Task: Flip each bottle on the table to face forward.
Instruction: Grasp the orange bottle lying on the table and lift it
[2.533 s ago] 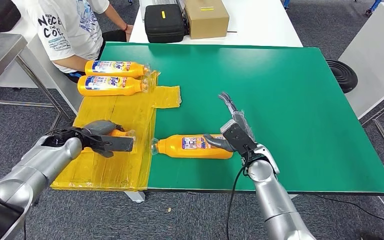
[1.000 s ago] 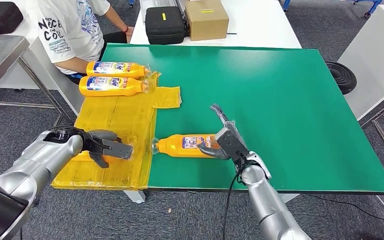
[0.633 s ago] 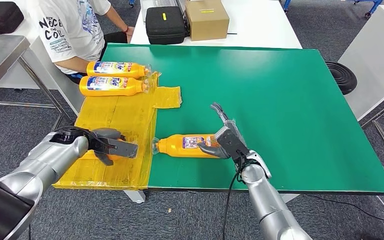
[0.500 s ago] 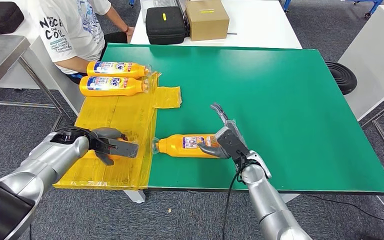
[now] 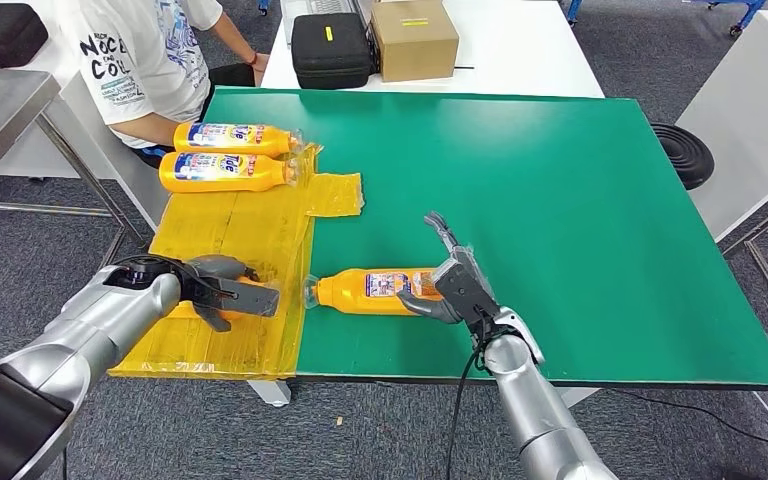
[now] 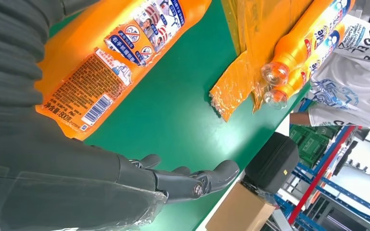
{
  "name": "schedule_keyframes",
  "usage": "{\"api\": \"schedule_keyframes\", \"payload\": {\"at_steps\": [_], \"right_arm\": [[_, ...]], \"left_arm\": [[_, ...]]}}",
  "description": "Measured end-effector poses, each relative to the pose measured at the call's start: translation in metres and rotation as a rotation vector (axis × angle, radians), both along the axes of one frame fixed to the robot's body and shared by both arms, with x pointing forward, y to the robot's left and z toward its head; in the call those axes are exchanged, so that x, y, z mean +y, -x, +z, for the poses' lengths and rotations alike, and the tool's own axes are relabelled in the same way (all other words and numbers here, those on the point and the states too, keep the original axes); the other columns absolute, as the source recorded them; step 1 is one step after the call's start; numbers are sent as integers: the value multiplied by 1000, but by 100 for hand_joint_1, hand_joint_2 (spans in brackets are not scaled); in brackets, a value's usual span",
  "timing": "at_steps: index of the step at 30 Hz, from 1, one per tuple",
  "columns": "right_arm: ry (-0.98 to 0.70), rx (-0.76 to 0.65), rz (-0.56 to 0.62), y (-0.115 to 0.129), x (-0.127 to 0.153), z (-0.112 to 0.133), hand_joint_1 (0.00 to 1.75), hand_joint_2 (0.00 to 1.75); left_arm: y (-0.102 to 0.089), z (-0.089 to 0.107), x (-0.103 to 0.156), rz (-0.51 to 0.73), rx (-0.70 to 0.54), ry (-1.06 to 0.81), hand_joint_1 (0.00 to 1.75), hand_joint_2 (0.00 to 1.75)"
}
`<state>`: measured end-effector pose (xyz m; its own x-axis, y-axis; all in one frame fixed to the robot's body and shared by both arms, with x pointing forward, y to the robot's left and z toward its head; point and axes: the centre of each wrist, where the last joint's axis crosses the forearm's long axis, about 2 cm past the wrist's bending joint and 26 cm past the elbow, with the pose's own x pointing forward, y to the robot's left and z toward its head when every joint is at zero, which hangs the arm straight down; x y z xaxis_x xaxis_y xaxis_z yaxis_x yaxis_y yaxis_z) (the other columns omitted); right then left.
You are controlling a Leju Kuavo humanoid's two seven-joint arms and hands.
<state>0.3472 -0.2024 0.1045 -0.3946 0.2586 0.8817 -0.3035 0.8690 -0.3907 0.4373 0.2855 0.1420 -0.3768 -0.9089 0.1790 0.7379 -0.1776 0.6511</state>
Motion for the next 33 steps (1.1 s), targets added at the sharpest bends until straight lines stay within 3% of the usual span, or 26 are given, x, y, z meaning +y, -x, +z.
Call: {"api": "schedule_keyframes", "payload": {"at_steps": [31,33], "right_arm": [[5,6,-17,2,-8,-2,0,175],[6,6,-17,2,-8,-3,0,175]], "left_arm": [[-4,7,-1,-1,15,30,0,175],[-4,7,-1,0,13,30,0,87]]}}
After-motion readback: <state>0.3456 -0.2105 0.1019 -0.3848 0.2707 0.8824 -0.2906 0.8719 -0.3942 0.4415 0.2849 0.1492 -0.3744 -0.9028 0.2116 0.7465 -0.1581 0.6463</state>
